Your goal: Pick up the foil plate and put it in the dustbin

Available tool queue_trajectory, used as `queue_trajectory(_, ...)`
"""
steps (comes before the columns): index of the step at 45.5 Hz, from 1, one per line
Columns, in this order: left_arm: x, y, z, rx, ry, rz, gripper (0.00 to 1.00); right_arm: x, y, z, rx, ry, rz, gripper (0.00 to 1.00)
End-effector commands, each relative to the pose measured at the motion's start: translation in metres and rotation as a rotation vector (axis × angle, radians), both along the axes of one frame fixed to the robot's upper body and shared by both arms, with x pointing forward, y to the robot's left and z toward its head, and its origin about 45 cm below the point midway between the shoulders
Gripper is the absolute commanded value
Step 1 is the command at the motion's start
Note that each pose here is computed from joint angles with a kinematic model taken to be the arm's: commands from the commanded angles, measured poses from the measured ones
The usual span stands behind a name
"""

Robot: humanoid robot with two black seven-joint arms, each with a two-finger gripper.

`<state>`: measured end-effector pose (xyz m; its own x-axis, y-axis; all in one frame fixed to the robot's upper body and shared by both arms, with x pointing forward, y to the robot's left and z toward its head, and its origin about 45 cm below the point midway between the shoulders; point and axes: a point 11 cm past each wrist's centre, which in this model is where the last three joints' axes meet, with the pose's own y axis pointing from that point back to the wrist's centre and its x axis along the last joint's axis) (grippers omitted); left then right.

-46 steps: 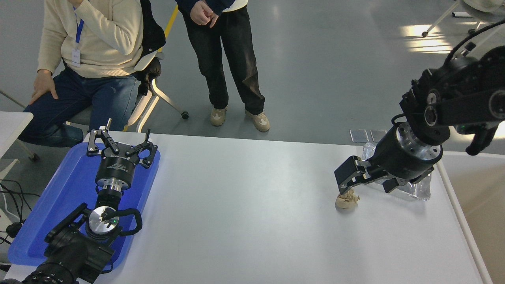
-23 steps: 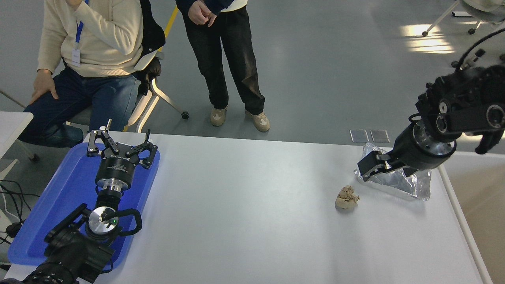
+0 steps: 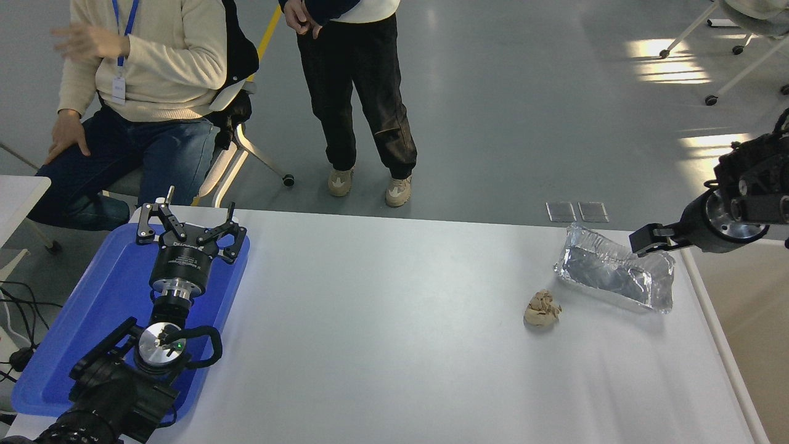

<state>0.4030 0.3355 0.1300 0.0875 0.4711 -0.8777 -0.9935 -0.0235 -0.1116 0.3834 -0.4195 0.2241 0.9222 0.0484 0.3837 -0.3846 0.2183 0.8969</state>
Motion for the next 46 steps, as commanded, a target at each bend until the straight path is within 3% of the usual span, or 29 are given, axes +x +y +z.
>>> queue_trajectory(1, 0.0, 0.0, 0.0, 0.0, 0.001, 0.002, 1.0, -0.009, -0.031, -0.044, -0.023, -0.079, -0.053, 1.0)
queue_trajectory(31, 0.0, 0.0, 0.0, 0.0, 0.0, 0.0, 1.0, -0.003, -0.054, -0.118, 0.027, -0.375, -0.258, 1.0)
queue_trajectory(46, 0.0, 0.0, 0.0, 0.0, 0.0, 0.0, 1.0, -0.01, -0.044, -0.143, 0.05, -0.395, -0.294, 0.98)
